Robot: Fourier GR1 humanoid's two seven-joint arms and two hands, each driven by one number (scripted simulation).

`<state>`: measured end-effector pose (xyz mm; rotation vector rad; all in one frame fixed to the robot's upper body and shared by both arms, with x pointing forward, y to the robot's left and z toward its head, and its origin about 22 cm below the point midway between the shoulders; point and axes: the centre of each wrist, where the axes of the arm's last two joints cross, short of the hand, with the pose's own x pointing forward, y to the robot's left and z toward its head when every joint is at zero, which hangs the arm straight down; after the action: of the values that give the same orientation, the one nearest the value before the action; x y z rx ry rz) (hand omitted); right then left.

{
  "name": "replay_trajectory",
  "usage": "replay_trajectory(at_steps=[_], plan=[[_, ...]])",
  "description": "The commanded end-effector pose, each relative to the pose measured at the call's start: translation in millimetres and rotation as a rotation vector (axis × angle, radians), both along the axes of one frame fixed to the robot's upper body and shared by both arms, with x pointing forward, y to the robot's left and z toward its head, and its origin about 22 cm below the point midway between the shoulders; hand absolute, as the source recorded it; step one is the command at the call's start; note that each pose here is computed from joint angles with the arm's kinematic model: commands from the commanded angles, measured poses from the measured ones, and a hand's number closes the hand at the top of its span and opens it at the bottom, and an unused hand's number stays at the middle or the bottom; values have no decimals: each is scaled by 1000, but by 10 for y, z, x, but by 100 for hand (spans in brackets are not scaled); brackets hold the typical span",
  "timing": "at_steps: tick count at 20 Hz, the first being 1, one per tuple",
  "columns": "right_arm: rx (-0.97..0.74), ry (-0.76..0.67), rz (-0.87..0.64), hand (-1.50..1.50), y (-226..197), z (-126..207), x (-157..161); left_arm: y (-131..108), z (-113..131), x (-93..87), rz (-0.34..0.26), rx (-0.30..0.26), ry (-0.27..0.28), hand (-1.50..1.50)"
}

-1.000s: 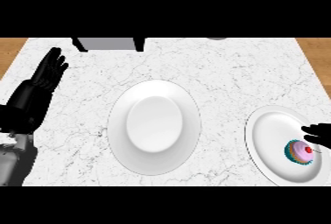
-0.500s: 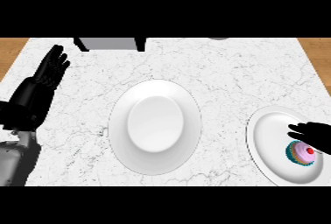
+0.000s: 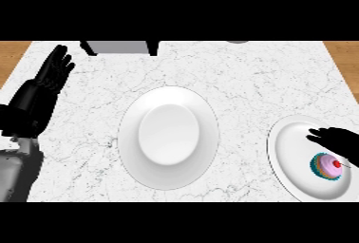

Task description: Pick the cupcake from the plate and place it in the plate

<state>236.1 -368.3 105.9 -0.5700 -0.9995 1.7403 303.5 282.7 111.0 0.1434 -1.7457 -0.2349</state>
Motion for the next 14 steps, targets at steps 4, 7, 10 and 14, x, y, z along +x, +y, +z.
replay_trajectory(at_steps=[4, 7, 10, 14], plan=[[-24, 44, 3, -150, -118, -282, 217, 2, -202, -152, -4, 0, -10, 0], [-39, 92, 25, -150, -8, -468, 217, -75, -187, 91, 0, -5, 4, 0], [-43, 84, -14, -150, -121, -544, 257, 45, -146, -212, -2, 0, -9, 0], [-92, 65, -9, -150, -31, -717, 235, 144, -19, -186, 9, -1, -1, 0]])
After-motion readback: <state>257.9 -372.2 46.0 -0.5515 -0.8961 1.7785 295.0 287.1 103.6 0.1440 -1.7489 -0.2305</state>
